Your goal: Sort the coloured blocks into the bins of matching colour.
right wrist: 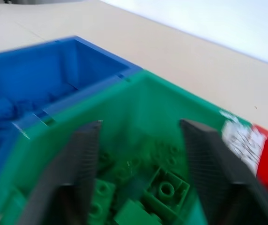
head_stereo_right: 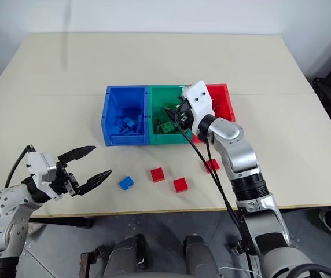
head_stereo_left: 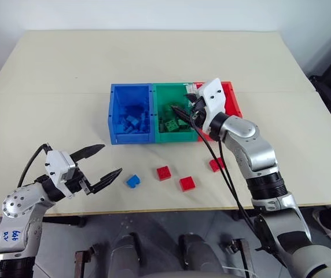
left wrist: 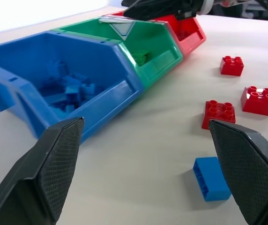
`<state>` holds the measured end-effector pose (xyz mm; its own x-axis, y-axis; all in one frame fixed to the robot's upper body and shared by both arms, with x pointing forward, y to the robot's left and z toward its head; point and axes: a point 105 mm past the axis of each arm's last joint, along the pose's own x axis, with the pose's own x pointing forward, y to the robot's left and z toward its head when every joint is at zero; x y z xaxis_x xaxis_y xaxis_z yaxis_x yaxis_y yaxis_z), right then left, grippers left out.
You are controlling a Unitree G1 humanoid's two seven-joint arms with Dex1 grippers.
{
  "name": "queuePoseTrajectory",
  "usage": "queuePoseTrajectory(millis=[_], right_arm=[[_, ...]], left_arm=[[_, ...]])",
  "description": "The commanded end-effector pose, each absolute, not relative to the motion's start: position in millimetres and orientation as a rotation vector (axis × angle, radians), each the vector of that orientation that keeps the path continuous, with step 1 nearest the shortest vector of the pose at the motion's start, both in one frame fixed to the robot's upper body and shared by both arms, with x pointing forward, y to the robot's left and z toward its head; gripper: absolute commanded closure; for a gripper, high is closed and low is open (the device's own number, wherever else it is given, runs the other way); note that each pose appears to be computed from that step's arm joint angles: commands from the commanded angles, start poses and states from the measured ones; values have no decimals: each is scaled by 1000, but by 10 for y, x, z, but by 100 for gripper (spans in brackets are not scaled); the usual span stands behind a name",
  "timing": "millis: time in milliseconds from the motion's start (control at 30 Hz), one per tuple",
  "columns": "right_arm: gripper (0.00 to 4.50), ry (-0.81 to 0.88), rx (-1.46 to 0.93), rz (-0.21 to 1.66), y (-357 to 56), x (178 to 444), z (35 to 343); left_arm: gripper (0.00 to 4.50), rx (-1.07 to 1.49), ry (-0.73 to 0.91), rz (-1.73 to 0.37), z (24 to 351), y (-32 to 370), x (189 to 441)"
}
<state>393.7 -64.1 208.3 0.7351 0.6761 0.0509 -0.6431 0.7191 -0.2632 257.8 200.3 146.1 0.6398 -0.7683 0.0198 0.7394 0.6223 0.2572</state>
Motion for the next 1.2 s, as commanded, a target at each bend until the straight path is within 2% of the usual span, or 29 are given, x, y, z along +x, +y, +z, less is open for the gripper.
queuePoseTrajectory(millis=[33,67,167,267,433,667,767,867,1200], right_arm=[[26,-253,-239,791,-699,3788,2313],[2,-269,-237,845,-742,3667,2303],[2,-286,-245,981,-950,3280,2200],[2,-256,-272,1019,-1297,2962,2020],[2,-148,-350,892,-2087,2619,1712],[2,72,-440,846,-2757,2291,1316],[2,113,-459,862,-2831,2302,1256],[2,94,-469,895,-2785,2432,1284],[2,135,-463,1174,-2316,2950,1284]], left_arm=[[0,258,-154,-932,1526,1892,2517],[0,257,-153,-945,1530,1869,2518],[0,261,-142,-995,1519,1799,2523],[0,286,-117,-1059,1463,1733,2531],[0,310,-118,-1178,1416,1583,2576],[0,337,-107,-1313,1389,1396,2643],[0,351,-104,-1297,1400,1393,2718],[0,356,-109,-1314,1416,1399,2706],[0,374,-104,-1259,1427,1597,2617]])
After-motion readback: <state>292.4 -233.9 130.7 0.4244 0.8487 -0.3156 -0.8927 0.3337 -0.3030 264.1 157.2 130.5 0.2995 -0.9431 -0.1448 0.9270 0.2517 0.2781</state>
